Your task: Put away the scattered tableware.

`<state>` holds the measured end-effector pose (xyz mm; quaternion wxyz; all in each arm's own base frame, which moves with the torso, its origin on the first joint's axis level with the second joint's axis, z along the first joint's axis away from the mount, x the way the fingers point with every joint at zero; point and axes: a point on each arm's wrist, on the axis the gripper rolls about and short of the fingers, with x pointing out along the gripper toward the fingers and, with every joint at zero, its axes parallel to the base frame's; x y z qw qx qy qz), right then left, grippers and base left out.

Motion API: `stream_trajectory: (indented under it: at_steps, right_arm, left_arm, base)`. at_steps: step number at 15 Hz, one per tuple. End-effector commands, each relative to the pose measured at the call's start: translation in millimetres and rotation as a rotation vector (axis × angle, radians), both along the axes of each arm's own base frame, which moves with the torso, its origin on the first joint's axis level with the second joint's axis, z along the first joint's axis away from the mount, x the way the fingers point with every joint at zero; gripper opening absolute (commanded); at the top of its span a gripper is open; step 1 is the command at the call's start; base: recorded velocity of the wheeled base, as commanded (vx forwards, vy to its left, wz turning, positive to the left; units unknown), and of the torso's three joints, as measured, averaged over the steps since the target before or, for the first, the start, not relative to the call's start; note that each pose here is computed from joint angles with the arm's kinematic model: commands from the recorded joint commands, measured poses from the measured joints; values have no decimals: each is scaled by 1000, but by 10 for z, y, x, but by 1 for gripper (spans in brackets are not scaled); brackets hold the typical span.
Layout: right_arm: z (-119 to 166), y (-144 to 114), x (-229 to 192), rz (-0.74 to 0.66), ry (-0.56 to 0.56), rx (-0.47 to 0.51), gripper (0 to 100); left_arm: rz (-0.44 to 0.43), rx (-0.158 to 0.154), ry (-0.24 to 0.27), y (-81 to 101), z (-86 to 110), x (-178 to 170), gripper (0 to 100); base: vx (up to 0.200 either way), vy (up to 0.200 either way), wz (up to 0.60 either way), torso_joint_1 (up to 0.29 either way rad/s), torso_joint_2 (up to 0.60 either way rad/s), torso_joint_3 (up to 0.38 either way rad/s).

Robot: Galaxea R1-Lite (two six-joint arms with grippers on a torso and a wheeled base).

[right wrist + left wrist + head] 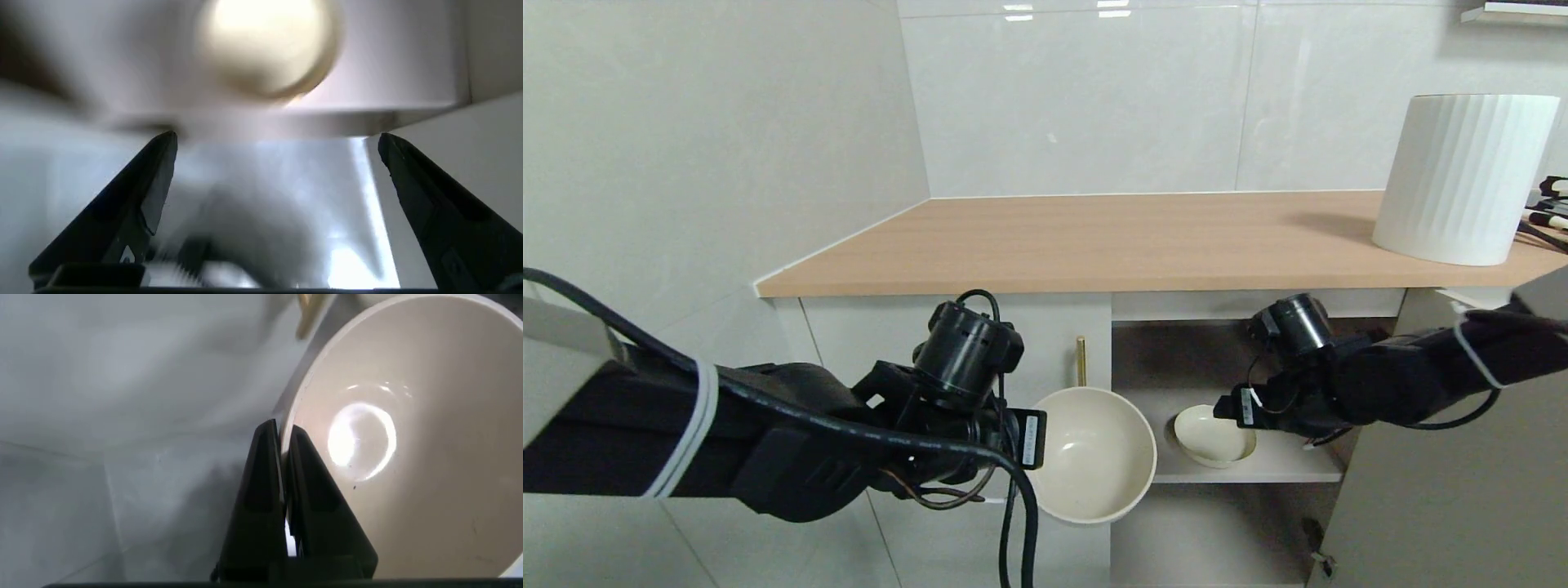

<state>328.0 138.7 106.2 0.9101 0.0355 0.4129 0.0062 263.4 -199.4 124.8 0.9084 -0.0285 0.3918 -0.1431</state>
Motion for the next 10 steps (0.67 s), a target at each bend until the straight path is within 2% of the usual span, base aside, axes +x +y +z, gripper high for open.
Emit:
stream_trajectory:
  at_steps: [1, 4, 6, 10]
  right_arm:
    - [797, 139, -755, 183, -85, 92, 100]
    - [967, 256, -1109, 336, -42, 149, 100]
    - [880, 364, -1182, 379, -5, 134, 100]
    - [500, 607, -1063, 390, 108, 78, 100]
  left_arm:
    - [-15, 44, 44, -101, -203, 2, 0]
    - [-27, 76, 52, -189, -292, -38, 0]
    - [-27, 82, 33, -217, -255, -77, 0]
    - [-36, 81, 3, -252, -174, -168, 0]
  base:
    - [0, 0, 0, 0, 0, 0]
    - [0, 0, 0, 0, 0, 0]
    - [0, 0, 0, 0, 0, 0]
    - [0, 0, 0, 0, 0, 0]
